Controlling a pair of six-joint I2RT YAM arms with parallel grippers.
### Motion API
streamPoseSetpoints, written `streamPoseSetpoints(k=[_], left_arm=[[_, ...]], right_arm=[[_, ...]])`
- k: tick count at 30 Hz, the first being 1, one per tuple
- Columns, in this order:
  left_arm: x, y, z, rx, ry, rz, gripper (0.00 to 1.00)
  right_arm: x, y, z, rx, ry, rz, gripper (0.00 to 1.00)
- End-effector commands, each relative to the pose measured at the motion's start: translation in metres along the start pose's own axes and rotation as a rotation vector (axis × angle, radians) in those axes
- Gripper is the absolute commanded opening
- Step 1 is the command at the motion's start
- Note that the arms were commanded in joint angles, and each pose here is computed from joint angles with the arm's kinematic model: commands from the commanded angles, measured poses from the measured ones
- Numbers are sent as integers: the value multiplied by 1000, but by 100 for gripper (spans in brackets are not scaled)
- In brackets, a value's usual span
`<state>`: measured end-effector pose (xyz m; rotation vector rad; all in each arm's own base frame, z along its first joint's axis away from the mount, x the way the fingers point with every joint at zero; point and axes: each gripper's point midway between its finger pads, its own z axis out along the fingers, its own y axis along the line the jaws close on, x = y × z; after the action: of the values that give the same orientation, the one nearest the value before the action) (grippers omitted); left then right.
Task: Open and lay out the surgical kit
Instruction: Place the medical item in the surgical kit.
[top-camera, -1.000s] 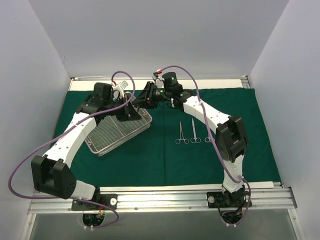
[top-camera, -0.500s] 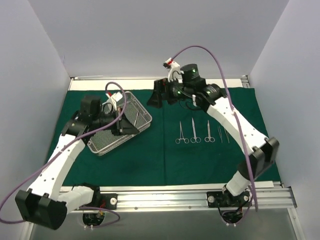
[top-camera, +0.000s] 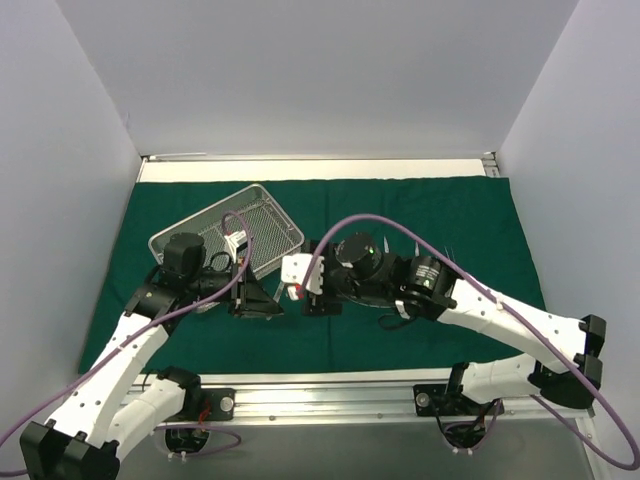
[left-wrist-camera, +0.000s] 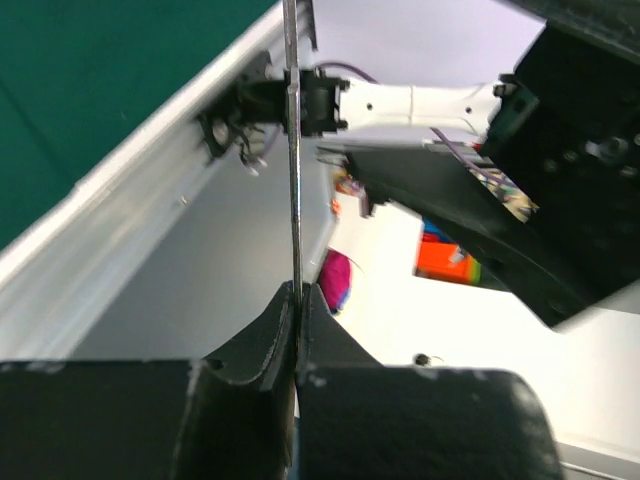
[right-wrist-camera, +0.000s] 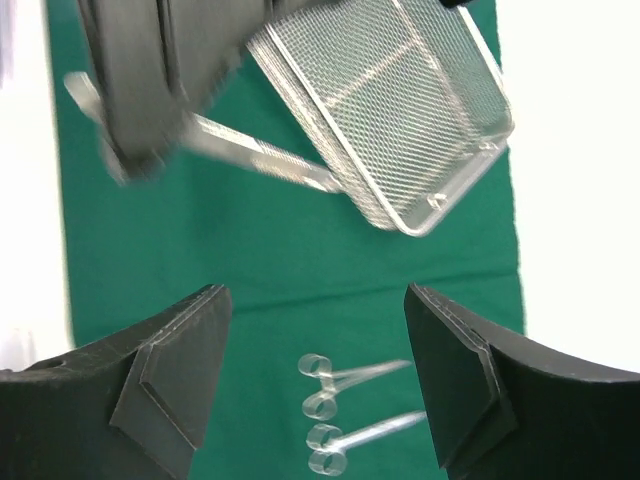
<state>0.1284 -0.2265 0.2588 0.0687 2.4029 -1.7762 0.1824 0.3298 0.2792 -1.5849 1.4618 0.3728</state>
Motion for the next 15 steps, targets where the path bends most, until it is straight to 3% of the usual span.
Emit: streamPoseSetpoints(k=[1,3,15], left_arm=[[12,-18,-4,84,41,-11,2],[19,-20,-6,65,55,47,2],[41,-3,-7,-13,125,42,2]], right_arm=[[-3,-30,-20,182,-37,-250,71],[-1,-26,-18,165,-26,-278,70],[-23,19,13,-142,-75,-428,63]])
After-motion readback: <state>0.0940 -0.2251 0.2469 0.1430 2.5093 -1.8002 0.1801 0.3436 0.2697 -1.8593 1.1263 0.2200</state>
